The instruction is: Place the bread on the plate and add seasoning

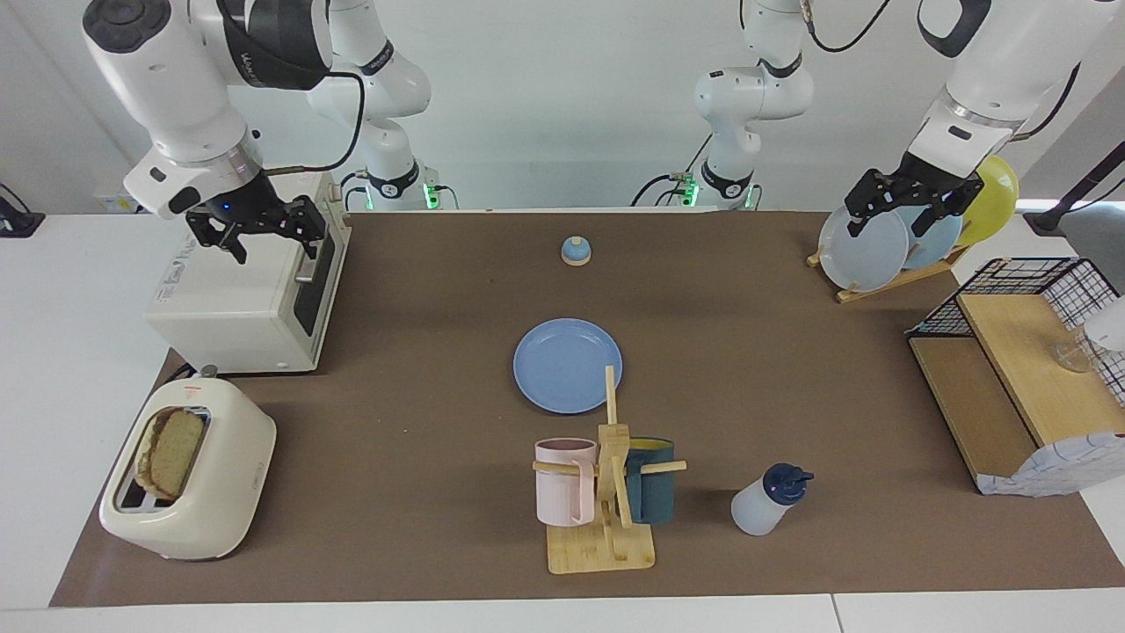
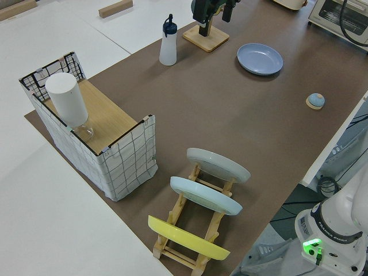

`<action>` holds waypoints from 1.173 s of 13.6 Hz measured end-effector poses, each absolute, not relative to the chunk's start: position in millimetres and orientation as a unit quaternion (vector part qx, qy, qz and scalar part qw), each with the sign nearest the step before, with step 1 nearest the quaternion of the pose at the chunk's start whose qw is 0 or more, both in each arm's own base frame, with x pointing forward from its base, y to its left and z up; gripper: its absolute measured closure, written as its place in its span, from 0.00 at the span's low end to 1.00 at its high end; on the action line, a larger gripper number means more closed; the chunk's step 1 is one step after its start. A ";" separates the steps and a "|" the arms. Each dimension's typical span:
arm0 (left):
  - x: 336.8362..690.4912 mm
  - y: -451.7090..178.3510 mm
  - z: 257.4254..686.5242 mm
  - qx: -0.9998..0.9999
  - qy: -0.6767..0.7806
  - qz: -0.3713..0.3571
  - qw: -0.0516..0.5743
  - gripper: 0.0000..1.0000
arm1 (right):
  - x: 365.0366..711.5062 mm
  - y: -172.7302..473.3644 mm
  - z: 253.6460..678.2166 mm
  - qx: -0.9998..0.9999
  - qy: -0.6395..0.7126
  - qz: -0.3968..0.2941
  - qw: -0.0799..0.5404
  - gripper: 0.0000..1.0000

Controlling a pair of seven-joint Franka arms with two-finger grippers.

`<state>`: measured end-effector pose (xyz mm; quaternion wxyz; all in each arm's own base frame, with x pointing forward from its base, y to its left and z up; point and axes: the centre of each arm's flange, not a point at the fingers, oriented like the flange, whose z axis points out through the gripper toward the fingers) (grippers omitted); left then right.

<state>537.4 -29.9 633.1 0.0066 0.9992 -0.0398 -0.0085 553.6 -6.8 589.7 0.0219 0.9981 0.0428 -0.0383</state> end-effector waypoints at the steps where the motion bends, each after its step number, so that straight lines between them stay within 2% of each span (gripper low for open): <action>1: 537.4 -30.0 633.1 0.999 -0.040 -0.008 0.007 0.00 | 553.6 -6.7 589.6 0.998 0.043 -0.039 0.022 0.00; 5: 537.3 -31.2 633.1 0.999 -0.041 -0.009 0.007 0.00 | 553.9 -6.7 589.6 0.998 0.043 -0.038 0.022 0.00; 11: 536.0 -30.1 631.7 0.999 -0.040 -0.015 0.007 0.00 | 563.8 -6.6 594.2 0.999 0.044 -0.003 0.024 0.00; 13: 538.0 -32.2 632.8 0.999 -0.042 -0.006 0.007 0.00 | 581.5 -13.3 592.5 0.998 0.039 0.046 0.026 0.00; 16: 555.0 -58.2 622.0 0.995 -0.063 0.071 0.011 0.00 | 621.5 -46.1 576.4 0.989 0.016 0.142 0.036 0.00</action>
